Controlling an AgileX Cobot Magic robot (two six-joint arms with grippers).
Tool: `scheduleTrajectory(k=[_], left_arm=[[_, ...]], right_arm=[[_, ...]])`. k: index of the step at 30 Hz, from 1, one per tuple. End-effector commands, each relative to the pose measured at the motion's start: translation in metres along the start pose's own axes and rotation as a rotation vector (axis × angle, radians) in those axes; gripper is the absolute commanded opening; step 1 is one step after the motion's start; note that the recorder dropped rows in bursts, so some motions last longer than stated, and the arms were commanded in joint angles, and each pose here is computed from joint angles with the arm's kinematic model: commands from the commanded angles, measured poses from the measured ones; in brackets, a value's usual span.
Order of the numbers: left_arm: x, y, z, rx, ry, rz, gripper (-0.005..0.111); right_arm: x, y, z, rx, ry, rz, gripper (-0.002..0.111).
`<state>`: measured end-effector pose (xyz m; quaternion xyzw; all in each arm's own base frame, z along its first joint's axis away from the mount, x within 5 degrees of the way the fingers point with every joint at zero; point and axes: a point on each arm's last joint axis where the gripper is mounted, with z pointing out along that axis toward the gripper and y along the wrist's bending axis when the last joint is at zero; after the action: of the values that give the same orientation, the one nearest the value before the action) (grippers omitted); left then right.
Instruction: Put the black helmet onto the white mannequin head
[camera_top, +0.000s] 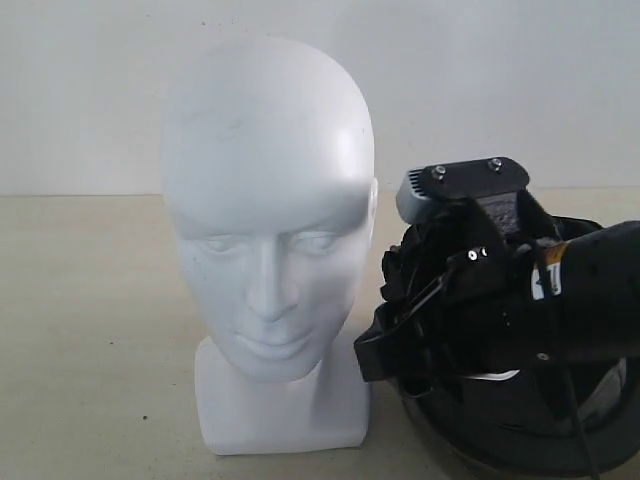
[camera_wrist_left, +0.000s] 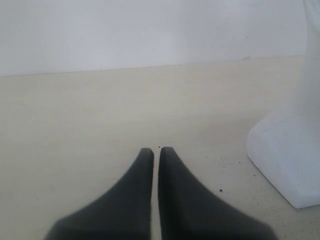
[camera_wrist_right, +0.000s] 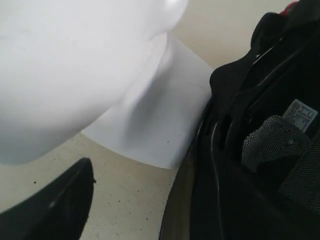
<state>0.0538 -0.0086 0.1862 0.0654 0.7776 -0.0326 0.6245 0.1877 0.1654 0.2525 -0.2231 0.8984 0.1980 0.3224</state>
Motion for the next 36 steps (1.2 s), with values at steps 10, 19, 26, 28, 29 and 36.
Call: scheduleTrajectory(k=[10, 19, 26, 28, 29, 36], left_arm=[[0.0, 0.0, 0.0, 0.0, -0.005, -0.004, 0.005], [0.0, 0.0, 0.0, 0.0, -0.005, -0.004, 0.005], [0.0, 0.0, 0.0, 0.0, -0.005, -0.004, 0.005], [0.0, 0.0, 0.0, 0.0, -0.005, -0.004, 0.005], [0.0, 0.0, 0.0, 0.0, -0.005, -0.004, 0.005], [0.0, 0.0, 0.0, 0.0, -0.005, -0.004, 0.005]], right_arm=[[0.002, -0.009, 0.04, 0.061, 0.03, -0.036, 0.067], [0.004, -0.018, 0.052, 0.143, 0.027, 0.005, 0.067], [0.006, -0.018, 0.058, 0.145, 0.036, 0.06, 0.067], [0.006, -0.022, 0.059, 0.153, 0.036, 0.077, 0.067], [0.006, -0.024, 0.061, 0.159, 0.041, 0.093, 0.067], [0.005, -0.026, 0.062, 0.159, 0.03, 0.107, 0.067]])
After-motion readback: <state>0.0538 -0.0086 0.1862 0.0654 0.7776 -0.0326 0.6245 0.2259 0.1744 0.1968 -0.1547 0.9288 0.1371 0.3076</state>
